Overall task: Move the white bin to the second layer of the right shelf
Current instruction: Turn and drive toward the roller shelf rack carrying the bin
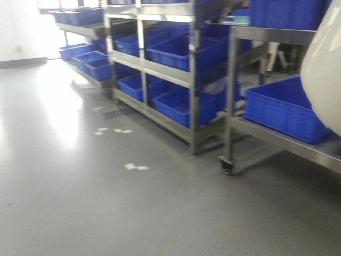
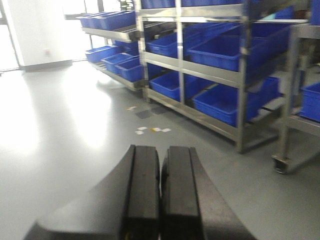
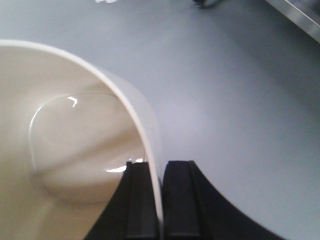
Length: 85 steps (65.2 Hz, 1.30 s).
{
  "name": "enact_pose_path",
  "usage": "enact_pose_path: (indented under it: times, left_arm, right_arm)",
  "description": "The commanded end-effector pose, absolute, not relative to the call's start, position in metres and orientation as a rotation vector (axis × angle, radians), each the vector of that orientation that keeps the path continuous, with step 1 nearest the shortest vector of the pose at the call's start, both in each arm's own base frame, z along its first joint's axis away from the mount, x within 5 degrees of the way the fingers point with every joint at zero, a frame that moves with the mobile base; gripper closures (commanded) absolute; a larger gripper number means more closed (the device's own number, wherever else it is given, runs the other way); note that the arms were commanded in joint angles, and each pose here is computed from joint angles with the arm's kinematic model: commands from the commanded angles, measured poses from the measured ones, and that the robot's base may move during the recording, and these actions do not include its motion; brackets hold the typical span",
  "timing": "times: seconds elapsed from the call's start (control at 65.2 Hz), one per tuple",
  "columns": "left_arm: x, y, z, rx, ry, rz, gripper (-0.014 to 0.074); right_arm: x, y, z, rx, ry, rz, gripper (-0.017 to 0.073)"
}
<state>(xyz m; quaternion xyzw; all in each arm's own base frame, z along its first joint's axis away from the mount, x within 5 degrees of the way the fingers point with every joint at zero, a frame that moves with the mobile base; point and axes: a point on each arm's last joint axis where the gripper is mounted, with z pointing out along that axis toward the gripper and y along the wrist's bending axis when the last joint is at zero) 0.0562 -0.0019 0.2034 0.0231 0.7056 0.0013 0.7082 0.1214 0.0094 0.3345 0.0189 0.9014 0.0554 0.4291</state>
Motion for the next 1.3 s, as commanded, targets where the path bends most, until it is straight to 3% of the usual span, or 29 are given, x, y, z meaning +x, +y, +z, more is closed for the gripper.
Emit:
enact_pose_path:
  times: [0.0, 1.288]
  left_arm:
    - [0.0565, -0.0017, 0.1993, 0.041, 1.507, -0.003, 0.0509]
    - [0.0565, -0.0017, 0.1993, 0.041, 1.507, -0.003, 0.0509]
  right_arm:
    - [0.1251, 0.01, 0.3505, 0.044, 2.134, 0.148, 0.0491]
    - [0.1251, 0.01, 0.3505, 0.044, 2.134, 0.148, 0.0491]
